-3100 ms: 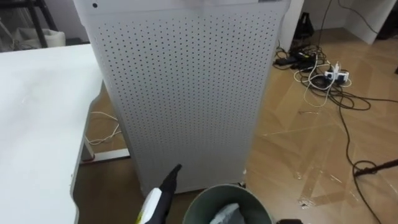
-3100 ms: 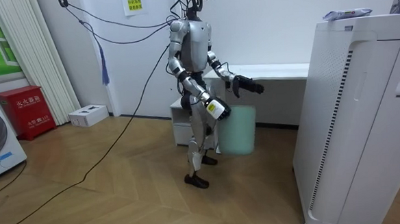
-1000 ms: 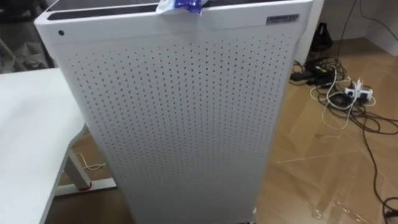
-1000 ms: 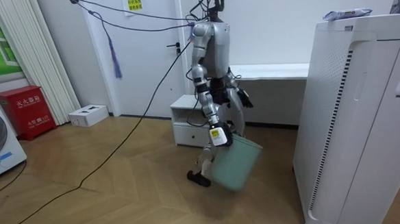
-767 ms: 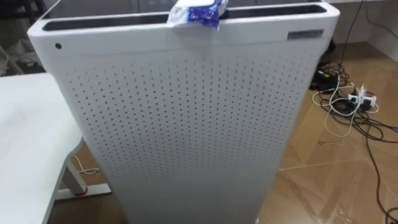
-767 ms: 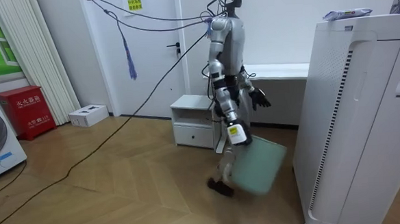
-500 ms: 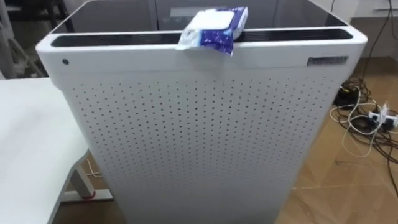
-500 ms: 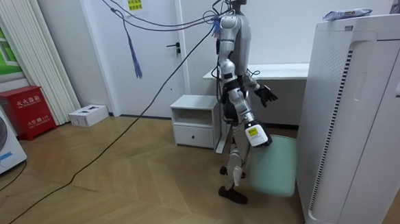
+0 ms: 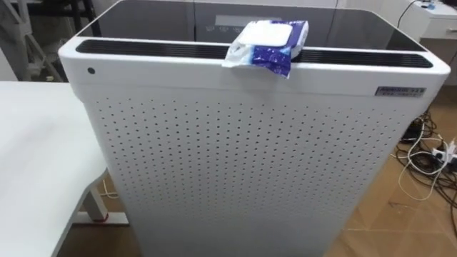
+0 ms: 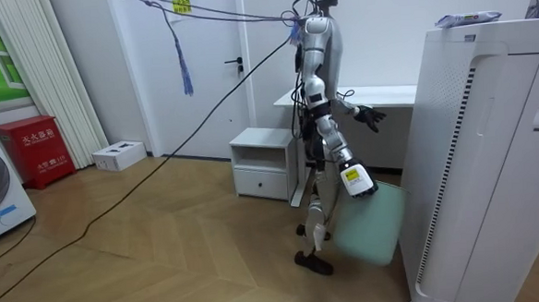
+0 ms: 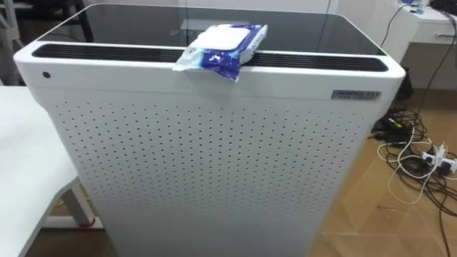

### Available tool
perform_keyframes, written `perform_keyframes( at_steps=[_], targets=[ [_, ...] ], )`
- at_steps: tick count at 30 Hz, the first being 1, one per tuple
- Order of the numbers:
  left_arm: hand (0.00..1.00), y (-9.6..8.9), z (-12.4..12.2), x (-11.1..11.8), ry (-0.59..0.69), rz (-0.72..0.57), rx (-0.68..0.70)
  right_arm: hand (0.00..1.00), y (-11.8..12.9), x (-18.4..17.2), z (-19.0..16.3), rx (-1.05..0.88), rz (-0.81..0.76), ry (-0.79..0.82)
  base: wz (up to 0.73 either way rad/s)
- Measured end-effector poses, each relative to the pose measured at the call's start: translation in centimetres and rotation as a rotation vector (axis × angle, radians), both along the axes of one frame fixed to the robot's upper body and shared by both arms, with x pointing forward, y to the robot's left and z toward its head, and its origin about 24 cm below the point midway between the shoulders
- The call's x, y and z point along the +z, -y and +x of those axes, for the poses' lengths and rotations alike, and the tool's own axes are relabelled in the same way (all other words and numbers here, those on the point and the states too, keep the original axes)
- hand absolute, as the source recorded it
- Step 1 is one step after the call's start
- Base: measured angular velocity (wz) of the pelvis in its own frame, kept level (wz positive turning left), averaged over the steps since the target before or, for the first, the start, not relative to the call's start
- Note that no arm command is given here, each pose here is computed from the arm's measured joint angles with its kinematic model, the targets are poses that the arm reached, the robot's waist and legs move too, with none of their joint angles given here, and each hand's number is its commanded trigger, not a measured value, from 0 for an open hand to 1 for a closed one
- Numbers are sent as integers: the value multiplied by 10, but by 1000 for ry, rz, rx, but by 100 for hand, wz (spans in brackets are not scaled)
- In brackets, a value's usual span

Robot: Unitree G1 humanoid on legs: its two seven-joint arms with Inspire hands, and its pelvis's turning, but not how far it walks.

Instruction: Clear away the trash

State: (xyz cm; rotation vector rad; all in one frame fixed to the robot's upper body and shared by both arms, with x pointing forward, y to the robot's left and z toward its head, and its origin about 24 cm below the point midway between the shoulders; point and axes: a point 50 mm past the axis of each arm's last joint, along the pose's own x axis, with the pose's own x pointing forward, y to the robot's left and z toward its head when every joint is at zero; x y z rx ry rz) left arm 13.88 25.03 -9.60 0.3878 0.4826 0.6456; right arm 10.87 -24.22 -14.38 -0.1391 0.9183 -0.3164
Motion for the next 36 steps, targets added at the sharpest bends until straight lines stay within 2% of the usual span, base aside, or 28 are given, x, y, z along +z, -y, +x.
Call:
perform_keyframes(
  at_steps=[5,9,15,18,27,36],
  targets=[
    [0,7,6,5,37,0,-31,100,-1,1,2,36,-12,3,10],
    [0,18,33,37,249,13,-102,100,-1,1,3,73,-20,2,8],
    [0,14,46,64,401,34,-113,100,2,0,-5,92,-5,-20,0],
    [0,9,48,69,413,52,-141,100,5,1,-5,105,2,-18,0],
    [0,12,45,69,408,37,-173,100,4,0,-5,122,10,-23,0],
    [0,20,56,111,621,65,-204,100,4,-1,-8,120,7,-34,2]
  ],
)
